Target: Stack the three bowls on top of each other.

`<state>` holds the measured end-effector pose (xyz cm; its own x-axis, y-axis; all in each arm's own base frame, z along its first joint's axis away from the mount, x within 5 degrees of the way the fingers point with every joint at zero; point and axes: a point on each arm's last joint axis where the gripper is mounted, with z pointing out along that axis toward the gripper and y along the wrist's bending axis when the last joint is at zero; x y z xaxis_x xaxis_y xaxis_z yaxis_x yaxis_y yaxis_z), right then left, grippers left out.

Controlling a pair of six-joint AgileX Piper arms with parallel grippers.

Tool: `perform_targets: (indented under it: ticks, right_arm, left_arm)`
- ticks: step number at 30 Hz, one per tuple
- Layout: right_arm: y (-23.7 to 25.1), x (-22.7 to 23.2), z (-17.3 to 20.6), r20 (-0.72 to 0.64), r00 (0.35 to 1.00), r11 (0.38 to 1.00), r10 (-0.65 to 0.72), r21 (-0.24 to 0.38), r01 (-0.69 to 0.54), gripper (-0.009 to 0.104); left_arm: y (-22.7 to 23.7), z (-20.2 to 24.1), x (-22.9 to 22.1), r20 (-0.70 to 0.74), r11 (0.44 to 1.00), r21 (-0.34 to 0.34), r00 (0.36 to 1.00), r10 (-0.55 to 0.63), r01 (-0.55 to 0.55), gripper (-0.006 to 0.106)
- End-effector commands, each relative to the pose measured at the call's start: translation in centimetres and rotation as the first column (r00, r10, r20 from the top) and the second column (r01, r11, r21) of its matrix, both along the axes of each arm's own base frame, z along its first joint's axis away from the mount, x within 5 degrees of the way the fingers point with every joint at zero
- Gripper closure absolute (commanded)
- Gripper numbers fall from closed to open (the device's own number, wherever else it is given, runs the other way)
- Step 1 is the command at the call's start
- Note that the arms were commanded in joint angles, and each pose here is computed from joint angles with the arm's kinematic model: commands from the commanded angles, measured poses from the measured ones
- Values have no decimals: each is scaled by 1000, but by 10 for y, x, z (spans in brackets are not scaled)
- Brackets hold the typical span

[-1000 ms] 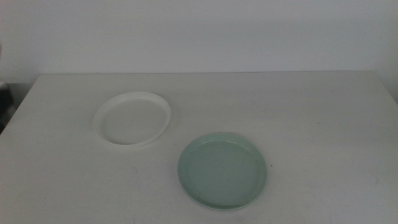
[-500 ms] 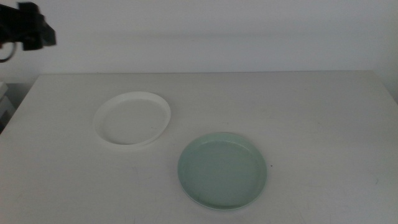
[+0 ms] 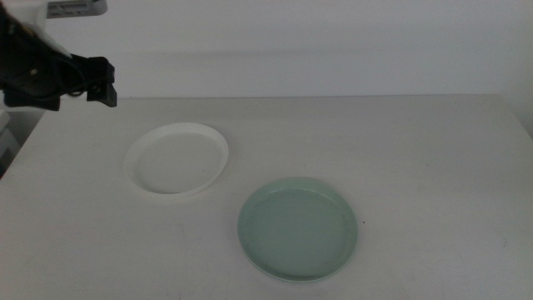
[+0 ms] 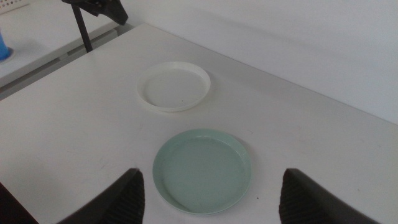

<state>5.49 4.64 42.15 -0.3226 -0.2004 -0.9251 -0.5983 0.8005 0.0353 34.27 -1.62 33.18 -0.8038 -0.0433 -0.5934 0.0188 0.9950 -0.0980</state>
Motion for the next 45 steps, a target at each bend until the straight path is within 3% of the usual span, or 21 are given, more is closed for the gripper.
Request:
perform_targets:
  ticks: [1, 10, 17, 22, 26, 31, 41, 45]
  right_arm:
    - [1, 2, 10, 62, 998, 999, -3, 38, 1, 40]
    - [1, 2, 10, 62, 998, 999, -3, 38, 1, 40]
    - [1, 2, 10, 62, 998, 999, -3, 38, 1, 40]
    - [1, 2, 10, 62, 998, 999, -3, 38, 1, 40]
    - [1, 2, 10, 62, 998, 999, -3, 38, 1, 40]
    - [1, 2, 11, 63, 998, 999, -3, 39, 1, 40]
    - [1, 2, 11, 63, 998, 999, -3, 39, 1, 40]
    - [1, 2, 11, 63, 998, 999, -3, 39, 1, 40]
  left_arm:
    - [5, 19, 12, 44, 1000, -22, 999, -5, 6, -4]
    - [22, -20, 73, -81, 991, -112, 994, -77, 67, -4]
    - [24, -71, 103, -155, 991, -109, 983, -98, 81, -4]
    - [23, -103, 115, -190, 987, -144, 977, -98, 71, -4]
    - [23, -121, 120, -214, 986, -151, 972, -95, 63, 2]
    - [23, -131, 122, -228, 987, -150, 968, -99, 66, 23]
    - [23, -130, 122, -224, 986, -155, 970, -98, 64, 99]
    - [22, -107, 116, -195, 985, -160, 976, -101, 70, 100]
